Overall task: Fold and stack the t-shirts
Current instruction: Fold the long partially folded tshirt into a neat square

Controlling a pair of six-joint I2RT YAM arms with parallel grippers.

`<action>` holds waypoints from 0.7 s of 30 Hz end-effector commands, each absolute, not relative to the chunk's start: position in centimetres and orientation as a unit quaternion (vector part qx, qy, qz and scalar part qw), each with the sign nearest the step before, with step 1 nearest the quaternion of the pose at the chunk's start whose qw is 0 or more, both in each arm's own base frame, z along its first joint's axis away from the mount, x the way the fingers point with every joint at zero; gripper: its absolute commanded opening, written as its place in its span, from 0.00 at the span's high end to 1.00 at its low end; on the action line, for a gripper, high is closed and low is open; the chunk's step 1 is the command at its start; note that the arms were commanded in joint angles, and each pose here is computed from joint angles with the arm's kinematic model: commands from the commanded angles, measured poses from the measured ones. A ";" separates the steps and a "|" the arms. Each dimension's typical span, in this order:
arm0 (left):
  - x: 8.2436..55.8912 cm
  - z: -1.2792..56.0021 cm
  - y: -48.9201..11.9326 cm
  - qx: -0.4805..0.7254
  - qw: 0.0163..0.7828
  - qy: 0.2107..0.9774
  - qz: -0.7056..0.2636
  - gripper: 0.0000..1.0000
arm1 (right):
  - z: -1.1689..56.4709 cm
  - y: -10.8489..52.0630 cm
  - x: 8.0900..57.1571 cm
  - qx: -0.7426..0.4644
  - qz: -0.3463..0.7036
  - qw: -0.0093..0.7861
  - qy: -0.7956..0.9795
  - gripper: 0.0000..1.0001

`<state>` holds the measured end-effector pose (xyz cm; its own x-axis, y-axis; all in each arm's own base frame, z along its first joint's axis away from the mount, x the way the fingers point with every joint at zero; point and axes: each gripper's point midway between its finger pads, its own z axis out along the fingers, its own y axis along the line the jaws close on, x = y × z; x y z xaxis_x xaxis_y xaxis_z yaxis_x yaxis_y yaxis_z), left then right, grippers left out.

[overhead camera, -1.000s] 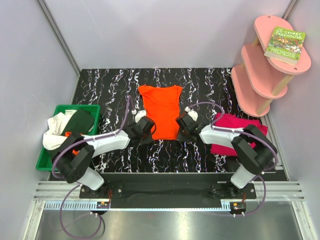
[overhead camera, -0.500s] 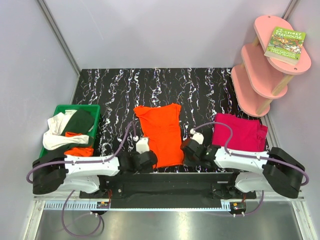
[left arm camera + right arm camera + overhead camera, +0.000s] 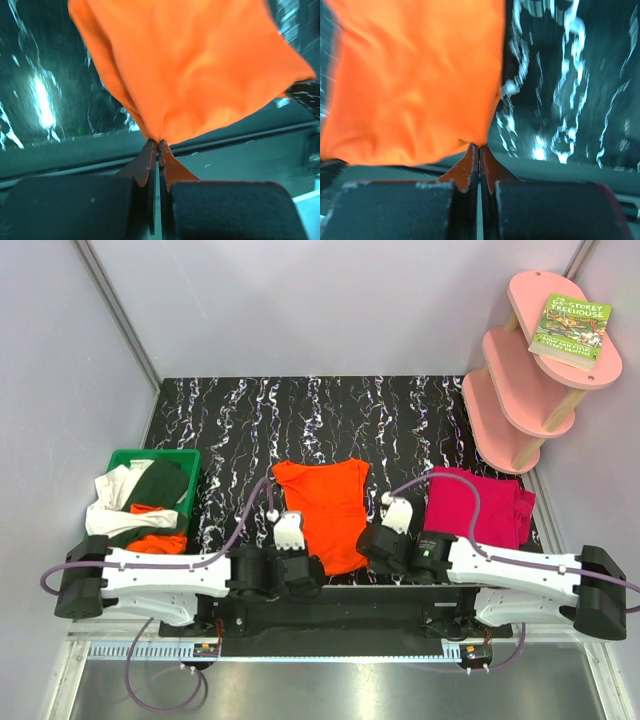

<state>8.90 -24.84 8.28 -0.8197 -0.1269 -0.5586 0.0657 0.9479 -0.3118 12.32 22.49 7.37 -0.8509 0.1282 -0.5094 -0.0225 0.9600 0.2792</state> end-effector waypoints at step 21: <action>23.2 19.7 -20.4 -0.048 0.513 0.856 -0.048 1.00 | 16.4 21.4 28.4 0.036 0.027 0.460 0.887 1.00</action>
<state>20.52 -21.60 17.39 -0.5505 -0.2059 -0.8090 -0.0369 0.9742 -0.2228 25.12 22.72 14.79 -0.6355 0.1487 -0.7576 0.0235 0.9845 0.1736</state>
